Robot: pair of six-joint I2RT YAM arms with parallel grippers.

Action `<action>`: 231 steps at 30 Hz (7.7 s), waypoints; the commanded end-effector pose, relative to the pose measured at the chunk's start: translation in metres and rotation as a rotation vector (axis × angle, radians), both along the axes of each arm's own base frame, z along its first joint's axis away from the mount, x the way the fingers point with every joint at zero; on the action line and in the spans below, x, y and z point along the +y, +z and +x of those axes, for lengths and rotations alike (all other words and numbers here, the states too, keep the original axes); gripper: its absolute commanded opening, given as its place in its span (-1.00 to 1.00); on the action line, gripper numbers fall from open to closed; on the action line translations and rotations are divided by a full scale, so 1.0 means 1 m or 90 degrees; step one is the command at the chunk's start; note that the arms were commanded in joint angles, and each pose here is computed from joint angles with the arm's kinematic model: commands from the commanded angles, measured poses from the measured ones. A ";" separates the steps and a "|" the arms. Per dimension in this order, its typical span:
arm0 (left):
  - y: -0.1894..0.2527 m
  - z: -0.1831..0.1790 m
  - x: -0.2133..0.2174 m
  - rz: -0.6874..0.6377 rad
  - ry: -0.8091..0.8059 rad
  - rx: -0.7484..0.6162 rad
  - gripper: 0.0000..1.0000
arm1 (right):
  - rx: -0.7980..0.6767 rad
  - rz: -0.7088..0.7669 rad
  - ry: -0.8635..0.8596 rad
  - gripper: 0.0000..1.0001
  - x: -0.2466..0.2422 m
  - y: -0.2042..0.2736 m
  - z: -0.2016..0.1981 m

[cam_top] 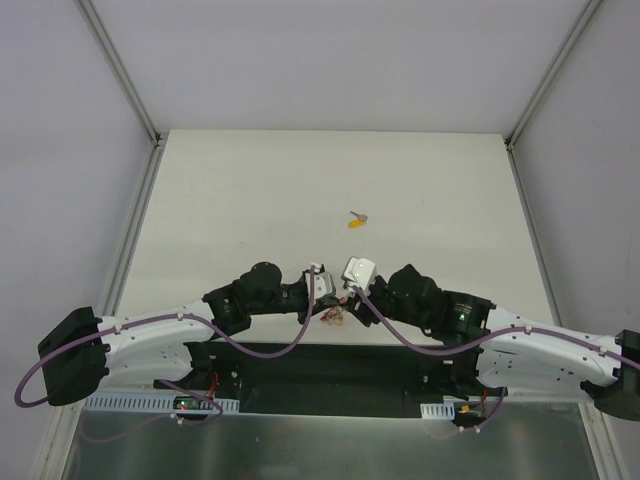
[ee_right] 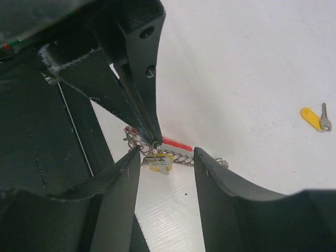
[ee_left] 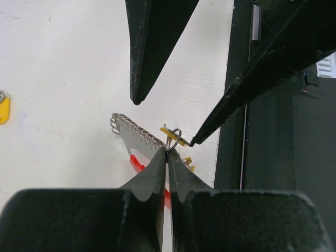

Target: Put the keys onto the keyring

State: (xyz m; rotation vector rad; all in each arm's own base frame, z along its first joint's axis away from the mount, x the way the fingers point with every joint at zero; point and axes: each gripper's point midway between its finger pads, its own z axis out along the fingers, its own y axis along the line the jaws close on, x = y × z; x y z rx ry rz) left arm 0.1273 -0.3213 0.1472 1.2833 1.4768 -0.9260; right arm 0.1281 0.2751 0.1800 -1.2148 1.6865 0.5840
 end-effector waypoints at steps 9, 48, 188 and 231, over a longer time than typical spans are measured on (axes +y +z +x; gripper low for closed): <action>0.025 -0.001 -0.009 -0.042 -0.021 -0.017 -1.00 | -0.014 -0.013 0.007 -0.14 0.010 -0.004 0.006; 0.037 -0.003 -0.004 -0.075 -0.021 -0.054 -1.00 | 0.098 -0.001 -0.073 -0.98 0.006 -0.039 0.029; 0.027 0.064 0.020 0.043 0.047 -0.184 -1.00 | 0.112 0.191 -0.187 0.25 -0.025 -0.017 0.044; -0.040 0.234 0.184 0.182 0.654 0.165 -0.76 | 0.053 0.270 -0.671 0.93 -0.183 0.007 0.064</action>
